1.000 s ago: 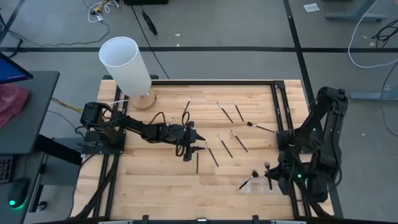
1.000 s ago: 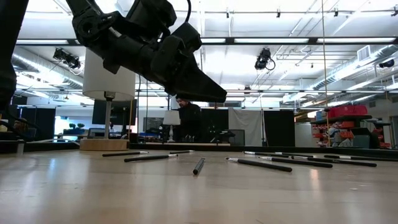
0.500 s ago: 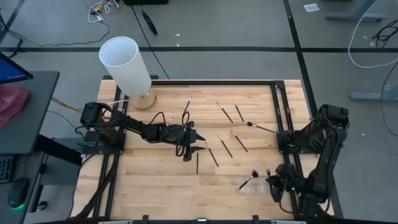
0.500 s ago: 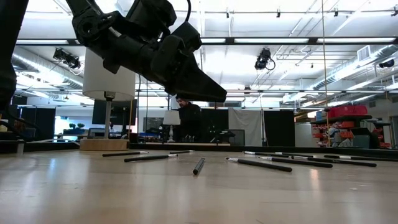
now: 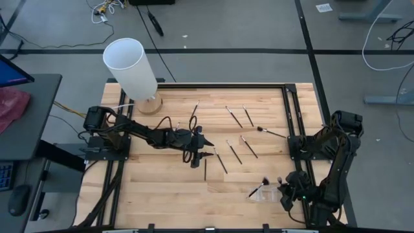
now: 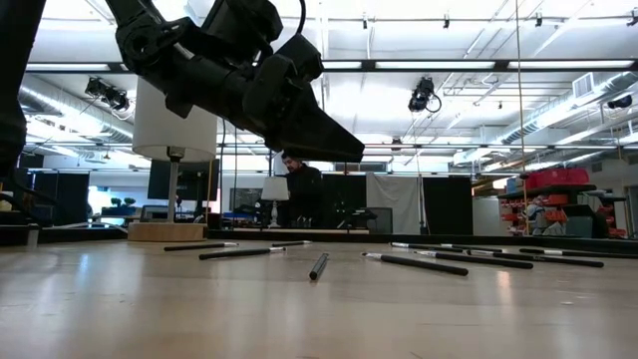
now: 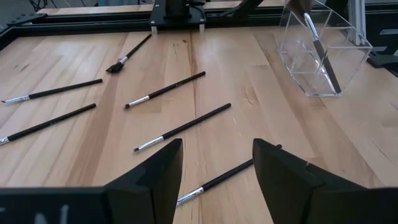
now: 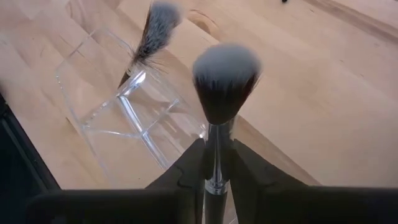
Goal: Pick & Place Makeup Supplies
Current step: Put the silver makeup brush into the transparent organizer
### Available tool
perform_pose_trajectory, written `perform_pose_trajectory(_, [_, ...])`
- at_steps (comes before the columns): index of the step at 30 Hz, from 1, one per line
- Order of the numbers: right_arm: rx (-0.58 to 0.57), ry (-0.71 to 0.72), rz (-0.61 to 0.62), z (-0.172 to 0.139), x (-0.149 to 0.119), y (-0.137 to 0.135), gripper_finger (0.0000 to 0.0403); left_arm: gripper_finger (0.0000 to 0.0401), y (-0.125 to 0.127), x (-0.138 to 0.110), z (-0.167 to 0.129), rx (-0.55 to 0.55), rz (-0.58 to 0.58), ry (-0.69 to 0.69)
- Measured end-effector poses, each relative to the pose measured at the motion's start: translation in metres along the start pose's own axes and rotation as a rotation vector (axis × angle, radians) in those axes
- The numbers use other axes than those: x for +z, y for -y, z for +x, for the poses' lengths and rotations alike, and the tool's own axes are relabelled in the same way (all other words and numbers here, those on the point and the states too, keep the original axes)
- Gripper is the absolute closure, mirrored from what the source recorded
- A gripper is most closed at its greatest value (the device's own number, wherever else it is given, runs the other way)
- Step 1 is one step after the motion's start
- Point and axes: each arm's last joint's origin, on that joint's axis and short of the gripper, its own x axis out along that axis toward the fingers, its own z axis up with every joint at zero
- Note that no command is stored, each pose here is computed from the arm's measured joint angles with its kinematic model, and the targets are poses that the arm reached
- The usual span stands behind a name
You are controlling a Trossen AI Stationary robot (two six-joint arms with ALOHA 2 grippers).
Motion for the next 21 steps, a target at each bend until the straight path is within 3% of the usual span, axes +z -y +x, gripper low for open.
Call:
perform_pose_trajectory(11, [-0.014, -0.007, -0.006, 0.002, 0.002, -0.002, 0.0318, 0.0204, 0.000, 0.000, 0.000, 0.000, 0.000, 0.000])
perform_pose_trajectory(21, [0.014, -0.165, 0.073, -0.021, 0.021, 0.003, 0.0316, 0.0204, 0.000, 0.002, 0.000, 0.000, -0.002, 0.024])
